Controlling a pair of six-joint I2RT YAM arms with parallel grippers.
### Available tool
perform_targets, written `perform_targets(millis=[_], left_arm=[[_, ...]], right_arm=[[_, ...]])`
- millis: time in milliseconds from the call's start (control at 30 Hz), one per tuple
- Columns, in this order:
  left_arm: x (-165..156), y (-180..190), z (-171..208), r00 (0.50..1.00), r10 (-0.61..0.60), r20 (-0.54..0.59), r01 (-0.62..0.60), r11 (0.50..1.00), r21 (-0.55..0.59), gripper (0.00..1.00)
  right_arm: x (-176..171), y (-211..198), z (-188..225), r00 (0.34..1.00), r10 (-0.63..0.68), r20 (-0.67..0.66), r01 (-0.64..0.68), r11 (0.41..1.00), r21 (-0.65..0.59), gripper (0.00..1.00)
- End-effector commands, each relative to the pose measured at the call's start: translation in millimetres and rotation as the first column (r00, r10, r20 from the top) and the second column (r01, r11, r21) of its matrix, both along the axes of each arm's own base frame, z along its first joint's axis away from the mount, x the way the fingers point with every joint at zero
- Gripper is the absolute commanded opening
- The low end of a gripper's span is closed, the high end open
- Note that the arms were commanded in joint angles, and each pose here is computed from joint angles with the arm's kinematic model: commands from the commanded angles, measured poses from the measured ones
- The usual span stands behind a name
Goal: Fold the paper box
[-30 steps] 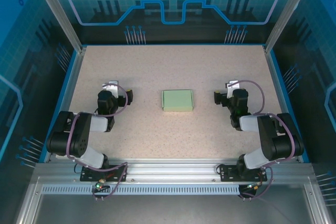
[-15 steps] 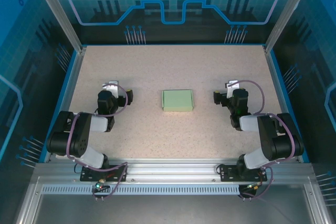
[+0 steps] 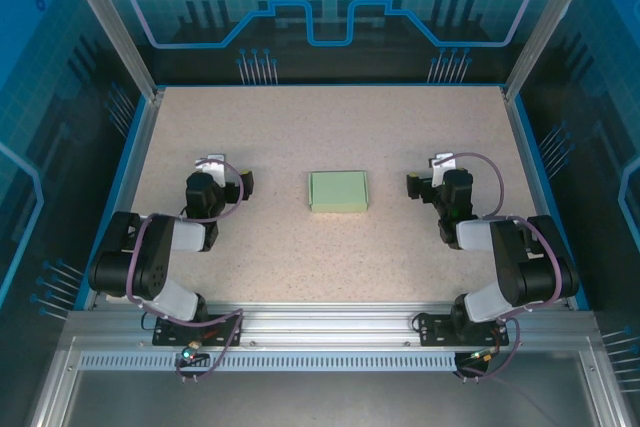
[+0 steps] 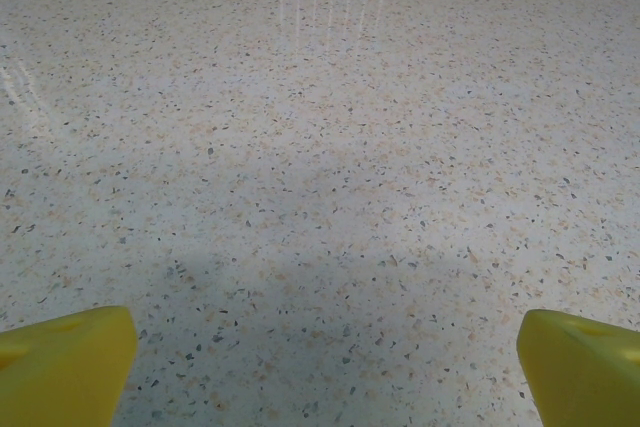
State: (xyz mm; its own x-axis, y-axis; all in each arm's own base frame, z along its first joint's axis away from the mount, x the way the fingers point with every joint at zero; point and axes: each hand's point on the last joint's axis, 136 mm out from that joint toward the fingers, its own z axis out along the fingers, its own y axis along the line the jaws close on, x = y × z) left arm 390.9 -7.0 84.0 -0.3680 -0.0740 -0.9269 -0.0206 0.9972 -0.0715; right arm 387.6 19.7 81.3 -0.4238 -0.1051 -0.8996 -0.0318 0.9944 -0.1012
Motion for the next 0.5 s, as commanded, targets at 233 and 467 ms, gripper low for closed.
perform_targets(millis=[233, 467], left_arm=[[6.9, 0.4, 10.6, 0.999, -0.010, 0.041, 0.010, 1.000, -0.002, 0.99], [7.0, 0.4, 10.9, 0.999, -0.010, 0.042, 0.010, 1.000, -0.002, 0.99]], right_arm=[[8.4, -1.3, 14.0, 0.999, -0.006, 0.052, 0.005, 1.000, 0.020, 1.00], [8.3, -1.7, 13.6, 0.999, -0.007, 0.051, 0.006, 1.000, 0.020, 1.00]])
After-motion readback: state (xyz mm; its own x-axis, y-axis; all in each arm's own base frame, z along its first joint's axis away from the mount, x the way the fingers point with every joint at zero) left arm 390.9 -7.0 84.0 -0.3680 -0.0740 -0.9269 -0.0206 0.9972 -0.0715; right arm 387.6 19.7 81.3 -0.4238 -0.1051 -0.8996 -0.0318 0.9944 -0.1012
